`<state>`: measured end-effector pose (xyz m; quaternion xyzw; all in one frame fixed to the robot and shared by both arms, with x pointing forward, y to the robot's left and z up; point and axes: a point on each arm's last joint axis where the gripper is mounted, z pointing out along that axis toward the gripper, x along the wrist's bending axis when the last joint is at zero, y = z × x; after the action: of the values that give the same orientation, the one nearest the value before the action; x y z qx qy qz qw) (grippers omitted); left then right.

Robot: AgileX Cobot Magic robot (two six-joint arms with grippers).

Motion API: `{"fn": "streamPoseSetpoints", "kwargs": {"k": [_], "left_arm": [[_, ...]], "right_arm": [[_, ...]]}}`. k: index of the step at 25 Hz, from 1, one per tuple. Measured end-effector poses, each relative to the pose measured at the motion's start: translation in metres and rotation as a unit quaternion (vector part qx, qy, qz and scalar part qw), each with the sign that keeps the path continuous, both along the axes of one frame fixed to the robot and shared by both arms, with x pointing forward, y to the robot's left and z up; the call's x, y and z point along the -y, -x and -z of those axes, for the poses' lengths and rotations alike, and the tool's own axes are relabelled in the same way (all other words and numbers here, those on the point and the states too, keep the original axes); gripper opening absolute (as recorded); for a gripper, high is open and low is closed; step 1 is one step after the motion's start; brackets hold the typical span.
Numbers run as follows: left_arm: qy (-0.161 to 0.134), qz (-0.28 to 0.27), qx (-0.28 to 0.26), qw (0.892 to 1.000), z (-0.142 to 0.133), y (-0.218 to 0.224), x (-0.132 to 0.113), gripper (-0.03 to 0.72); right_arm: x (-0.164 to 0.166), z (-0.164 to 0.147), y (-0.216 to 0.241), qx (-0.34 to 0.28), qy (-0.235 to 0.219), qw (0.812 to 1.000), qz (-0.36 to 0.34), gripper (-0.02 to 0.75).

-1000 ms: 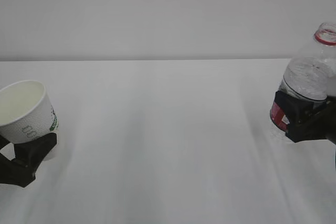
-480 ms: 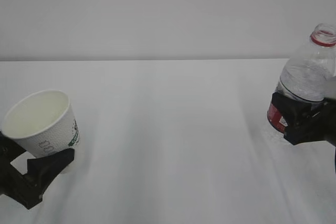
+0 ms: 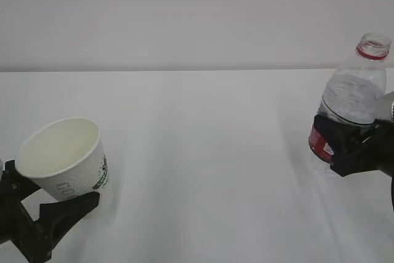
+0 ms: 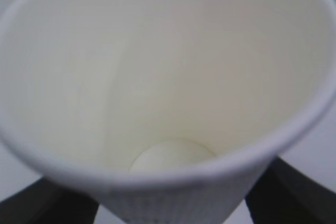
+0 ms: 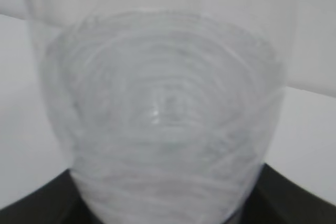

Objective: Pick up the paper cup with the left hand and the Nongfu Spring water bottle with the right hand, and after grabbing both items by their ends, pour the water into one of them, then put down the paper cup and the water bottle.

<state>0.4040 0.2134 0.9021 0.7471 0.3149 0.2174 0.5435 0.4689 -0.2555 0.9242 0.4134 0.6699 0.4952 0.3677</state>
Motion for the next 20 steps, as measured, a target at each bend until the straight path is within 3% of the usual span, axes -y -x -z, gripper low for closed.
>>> {"fn": "streamPoseSetpoints", "kwargs": {"k": [20], "left_arm": [[0.006,0.087,-0.006,0.996,-0.001,0.013,0.020,0.570]], "right_arm": [[-0.010,0.002,0.005,-0.016,-0.004,0.998,-0.060,0.440]]}}
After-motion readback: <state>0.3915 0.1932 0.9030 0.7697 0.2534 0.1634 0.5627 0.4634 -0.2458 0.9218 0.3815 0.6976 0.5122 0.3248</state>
